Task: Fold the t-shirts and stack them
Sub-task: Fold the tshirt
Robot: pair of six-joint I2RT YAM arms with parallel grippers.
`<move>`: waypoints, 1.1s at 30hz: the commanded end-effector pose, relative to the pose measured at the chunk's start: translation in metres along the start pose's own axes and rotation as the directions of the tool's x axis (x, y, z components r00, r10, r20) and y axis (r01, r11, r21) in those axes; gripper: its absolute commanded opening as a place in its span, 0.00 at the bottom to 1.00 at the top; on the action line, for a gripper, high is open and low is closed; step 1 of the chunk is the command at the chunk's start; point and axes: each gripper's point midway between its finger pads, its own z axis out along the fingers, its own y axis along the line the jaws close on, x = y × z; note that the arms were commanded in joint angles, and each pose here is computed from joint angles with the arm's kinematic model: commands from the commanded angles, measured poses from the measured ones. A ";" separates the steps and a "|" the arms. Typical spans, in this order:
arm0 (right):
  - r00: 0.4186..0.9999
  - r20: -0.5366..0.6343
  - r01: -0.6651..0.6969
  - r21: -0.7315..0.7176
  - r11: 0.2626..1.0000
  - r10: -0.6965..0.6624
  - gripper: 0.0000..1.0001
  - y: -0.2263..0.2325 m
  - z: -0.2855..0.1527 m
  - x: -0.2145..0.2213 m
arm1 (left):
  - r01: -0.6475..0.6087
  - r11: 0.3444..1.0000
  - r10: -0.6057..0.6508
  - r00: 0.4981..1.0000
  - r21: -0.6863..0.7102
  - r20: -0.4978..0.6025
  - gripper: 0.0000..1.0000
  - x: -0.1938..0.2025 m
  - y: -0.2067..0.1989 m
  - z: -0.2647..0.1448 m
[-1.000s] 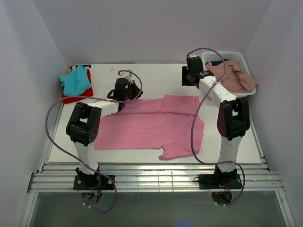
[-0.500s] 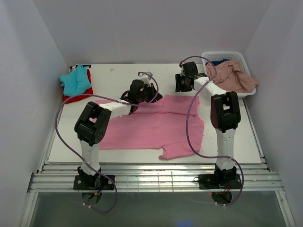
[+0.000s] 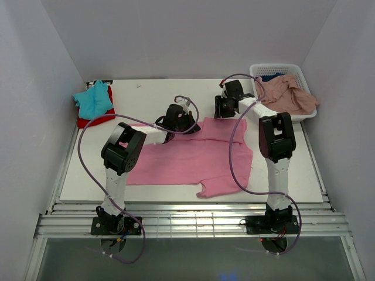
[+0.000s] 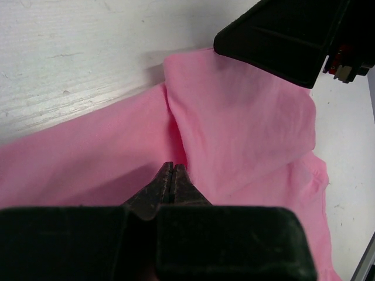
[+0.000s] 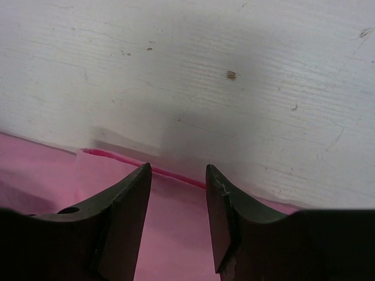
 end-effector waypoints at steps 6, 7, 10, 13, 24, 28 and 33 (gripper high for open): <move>1.000 -0.009 -0.008 -0.034 0.999 0.008 0.40 0.002 0.016 0.005 | -0.010 1.000 0.010 1.000 0.001 0.026 0.00 -0.013 -0.007 0.003; 1.000 -0.012 -0.009 -0.035 0.999 0.009 0.35 0.002 0.017 0.006 | -0.010 1.000 0.010 1.000 0.001 0.026 0.00 -0.013 -0.007 0.003; 1.000 -0.016 -0.011 -0.023 1.000 0.011 0.08 0.000 0.018 0.008 | -0.008 1.000 0.008 1.000 -0.004 0.024 0.00 -0.012 -0.005 0.005; 1.000 0.005 -0.008 -0.014 1.000 0.008 0.08 -0.001 0.011 0.002 | -0.008 1.000 0.008 1.000 -0.009 0.018 0.00 -0.010 -0.003 0.007; 0.999 0.041 0.014 -0.052 0.999 -0.012 0.18 0.010 -0.016 -0.009 | 0.021 0.998 -0.021 1.000 -0.061 -0.005 0.00 -0.001 0.010 0.011; 0.999 0.044 0.017 -0.071 0.997 -0.014 0.25 0.016 -0.021 -0.011 | 0.024 0.996 -0.025 1.000 -0.084 -0.010 0.00 0.000 0.015 0.012; 0.998 0.058 0.020 -0.079 0.997 -0.016 0.30 0.018 -0.025 -0.011 | 0.024 0.992 -0.027 0.999 -0.120 -0.020 0.00 0.004 0.022 0.012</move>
